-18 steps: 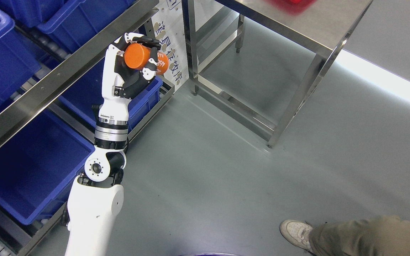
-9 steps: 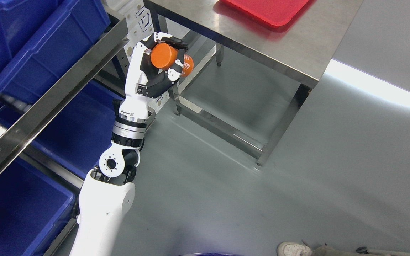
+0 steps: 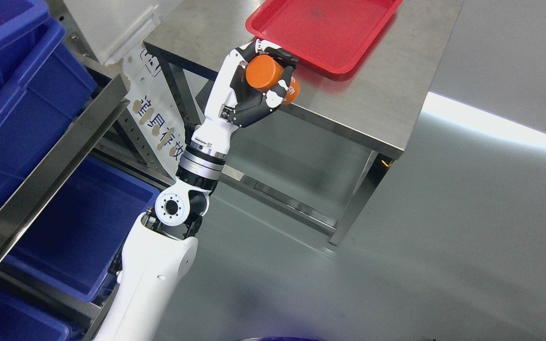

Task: Grab orange capacitor from left shelf to right desk
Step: 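Lower the held capacitor into the red tray with the left hand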

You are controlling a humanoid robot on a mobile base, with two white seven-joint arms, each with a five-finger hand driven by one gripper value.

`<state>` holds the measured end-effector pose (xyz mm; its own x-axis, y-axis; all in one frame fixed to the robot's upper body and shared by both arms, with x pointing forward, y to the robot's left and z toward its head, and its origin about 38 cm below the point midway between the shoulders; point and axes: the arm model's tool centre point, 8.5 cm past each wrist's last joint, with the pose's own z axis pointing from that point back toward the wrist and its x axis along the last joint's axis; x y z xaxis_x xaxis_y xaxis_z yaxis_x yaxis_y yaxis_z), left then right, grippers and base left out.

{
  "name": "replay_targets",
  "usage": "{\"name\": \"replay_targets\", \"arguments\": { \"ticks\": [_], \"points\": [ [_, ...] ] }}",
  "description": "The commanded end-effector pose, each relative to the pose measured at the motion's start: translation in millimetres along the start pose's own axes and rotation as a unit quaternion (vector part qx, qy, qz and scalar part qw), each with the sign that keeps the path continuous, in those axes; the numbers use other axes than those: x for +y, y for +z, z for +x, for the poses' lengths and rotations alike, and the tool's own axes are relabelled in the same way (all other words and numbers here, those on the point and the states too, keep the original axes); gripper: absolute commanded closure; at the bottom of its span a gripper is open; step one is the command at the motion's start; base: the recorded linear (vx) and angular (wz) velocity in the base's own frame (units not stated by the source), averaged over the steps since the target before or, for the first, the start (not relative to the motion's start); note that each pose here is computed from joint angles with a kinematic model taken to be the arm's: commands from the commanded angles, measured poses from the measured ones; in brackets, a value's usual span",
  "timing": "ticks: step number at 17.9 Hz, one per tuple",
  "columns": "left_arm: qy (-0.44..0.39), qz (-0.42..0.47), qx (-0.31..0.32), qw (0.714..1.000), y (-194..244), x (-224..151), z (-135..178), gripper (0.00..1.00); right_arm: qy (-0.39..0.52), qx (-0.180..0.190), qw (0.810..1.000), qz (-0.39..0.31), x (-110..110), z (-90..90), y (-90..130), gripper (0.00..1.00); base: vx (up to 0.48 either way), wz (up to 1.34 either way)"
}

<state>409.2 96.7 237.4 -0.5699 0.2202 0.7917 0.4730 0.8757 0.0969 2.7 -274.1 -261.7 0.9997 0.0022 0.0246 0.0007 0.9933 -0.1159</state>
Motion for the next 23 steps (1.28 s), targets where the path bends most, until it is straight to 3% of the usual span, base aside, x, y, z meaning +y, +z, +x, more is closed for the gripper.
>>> {"name": "replay_targets", "arguments": {
  "ticks": [1, 7, 12, 14, 17, 23],
  "points": [
    [0.005, -0.045, -0.003, 0.999, -6.0, -24.8, 1.9, 0.98, -0.004, 0.001, 1.0, -0.009, -11.4, -7.0, -0.3, 0.0, 0.244, -0.14],
    [-0.008, -0.049, -0.022, 0.999, -34.2, -14.8, 19.5, 0.98, -0.004, 0.002, 1.0, -0.009, -11.4, -7.1, -0.3, 0.0, 0.212, -0.11],
    [-0.007, -0.043, -0.05, 0.998, -88.8, 10.4, 61.9, 0.98, -0.004, 0.001, 1.0, -0.009, -11.4, -7.0, -0.3, 0.0, 0.193, -0.04],
    [0.0, -0.056, 0.007, 0.998, -103.3, 6.4, 51.0, 0.98, -0.004, 0.002, 1.0, -0.009, -11.4, -7.1, -0.3, 0.0, 0.166, 0.0],
    [-0.009, -0.082, 0.082, 0.993, -105.1, -8.4, 1.5, 0.98, -0.004, 0.002, 1.0, -0.009, -11.4, -7.1, -0.3, 0.0, 0.14, 0.0],
    [-0.012, -0.067, 0.164, 0.984, -79.6, 3.1, -53.0, 0.96, -0.004, 0.002, 1.0, -0.009, -11.4, -7.1, -0.3, 0.0, 0.112, 0.01]
  ]
}}
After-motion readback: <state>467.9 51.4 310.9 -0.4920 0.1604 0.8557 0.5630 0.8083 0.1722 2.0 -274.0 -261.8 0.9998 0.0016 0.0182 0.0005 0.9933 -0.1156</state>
